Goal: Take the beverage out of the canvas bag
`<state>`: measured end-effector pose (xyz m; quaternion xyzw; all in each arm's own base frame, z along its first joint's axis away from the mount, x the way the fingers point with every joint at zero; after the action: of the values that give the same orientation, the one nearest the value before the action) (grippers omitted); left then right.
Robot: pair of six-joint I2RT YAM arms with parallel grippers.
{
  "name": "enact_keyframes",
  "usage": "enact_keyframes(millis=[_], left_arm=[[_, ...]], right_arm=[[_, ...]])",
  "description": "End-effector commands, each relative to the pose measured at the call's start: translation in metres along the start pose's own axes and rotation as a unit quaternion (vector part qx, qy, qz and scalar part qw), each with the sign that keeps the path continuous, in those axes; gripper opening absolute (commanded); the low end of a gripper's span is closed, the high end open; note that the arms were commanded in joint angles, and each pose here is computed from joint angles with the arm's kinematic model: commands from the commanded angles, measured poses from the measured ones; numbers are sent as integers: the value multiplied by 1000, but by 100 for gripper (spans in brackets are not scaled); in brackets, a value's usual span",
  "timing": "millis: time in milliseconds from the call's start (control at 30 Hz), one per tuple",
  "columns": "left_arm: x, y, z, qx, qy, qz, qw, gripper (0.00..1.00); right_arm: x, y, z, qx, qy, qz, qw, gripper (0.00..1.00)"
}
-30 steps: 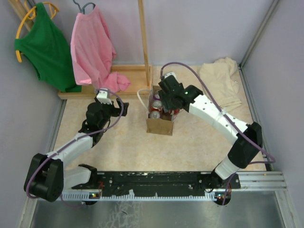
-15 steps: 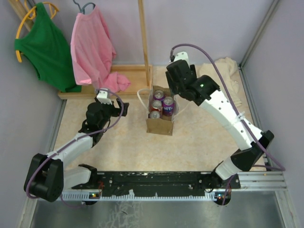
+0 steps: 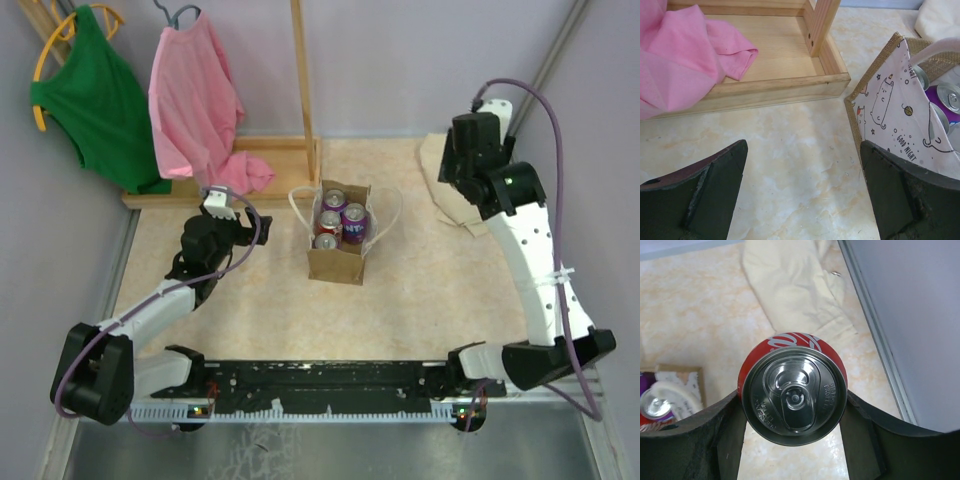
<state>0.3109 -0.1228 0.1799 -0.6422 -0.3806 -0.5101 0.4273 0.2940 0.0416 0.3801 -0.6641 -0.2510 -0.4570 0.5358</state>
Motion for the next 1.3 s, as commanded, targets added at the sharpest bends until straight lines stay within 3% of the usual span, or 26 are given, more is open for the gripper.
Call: enact_keyframes(millis=[0,267,500,1267], left_arm=[[5,-1,-5,-14,-3,-13,1000,100],[10,1,-5,-13,-2,-17,1000,100],[4,0,-6,-15,-5,-8,1000,100],[4,1,-7,-18,-3,-8,1000,100]], right_arm=[[-10,22,-10,22,62,-5,998,0],[-88,86,-1,23,62,83,994,0],[-117,120,-1,6,63,120,991,0],[-162,171,-21,-69,54,126,988,0]])
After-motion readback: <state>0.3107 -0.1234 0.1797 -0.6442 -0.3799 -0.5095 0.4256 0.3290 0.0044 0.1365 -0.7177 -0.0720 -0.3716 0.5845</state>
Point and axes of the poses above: each gripper's point midway between its finger pads, its own y axis out along the fingers, its own z axis along the line the jaws close on, x = y × z, the point moved 5 cm from there along -y, back along the fingers, and after that the axes turned 7 degrees about y, right-handed, at the moved point
